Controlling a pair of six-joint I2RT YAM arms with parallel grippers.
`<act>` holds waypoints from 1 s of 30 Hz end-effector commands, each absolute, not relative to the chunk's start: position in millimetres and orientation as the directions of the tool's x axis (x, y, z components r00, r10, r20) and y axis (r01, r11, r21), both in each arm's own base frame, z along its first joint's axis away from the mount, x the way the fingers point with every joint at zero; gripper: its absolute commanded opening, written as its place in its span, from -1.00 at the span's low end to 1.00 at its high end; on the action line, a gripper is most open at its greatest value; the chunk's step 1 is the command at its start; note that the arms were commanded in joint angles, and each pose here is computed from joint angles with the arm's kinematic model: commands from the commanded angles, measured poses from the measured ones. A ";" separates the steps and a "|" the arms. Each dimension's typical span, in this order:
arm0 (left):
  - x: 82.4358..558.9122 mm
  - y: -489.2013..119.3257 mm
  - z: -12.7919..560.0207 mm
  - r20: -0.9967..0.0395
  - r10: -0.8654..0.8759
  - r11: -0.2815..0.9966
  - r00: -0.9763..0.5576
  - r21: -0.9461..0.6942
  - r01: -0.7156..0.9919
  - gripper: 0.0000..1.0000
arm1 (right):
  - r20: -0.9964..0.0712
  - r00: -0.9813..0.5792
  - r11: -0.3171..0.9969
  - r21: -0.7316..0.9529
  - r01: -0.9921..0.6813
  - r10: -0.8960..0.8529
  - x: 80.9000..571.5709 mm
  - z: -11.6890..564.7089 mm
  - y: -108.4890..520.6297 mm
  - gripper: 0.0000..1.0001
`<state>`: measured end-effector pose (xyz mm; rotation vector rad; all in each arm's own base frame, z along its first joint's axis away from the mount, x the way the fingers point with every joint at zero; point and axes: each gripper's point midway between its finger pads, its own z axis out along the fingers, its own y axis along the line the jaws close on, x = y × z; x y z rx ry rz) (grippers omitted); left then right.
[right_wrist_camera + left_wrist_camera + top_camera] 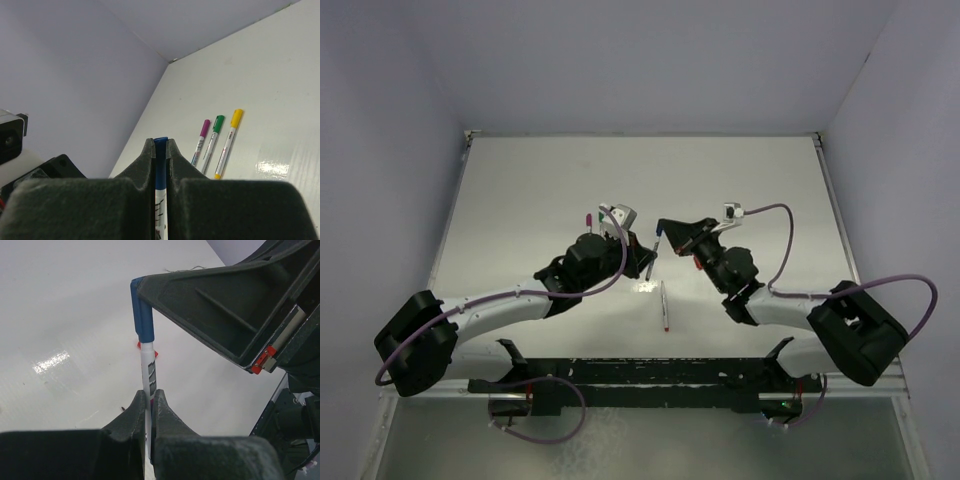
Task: Insert the pens into the pen caps
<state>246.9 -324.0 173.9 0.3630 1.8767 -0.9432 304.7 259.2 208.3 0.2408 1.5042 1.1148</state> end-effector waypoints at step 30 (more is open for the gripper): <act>349.4 -294.3 303.1 -0.910 -0.400 0.743 -0.109 -0.392 0.543 -1.00 | -0.761 -0.633 0.803 0.464 -0.375 0.144 279.1 84.1 321.6 -1.00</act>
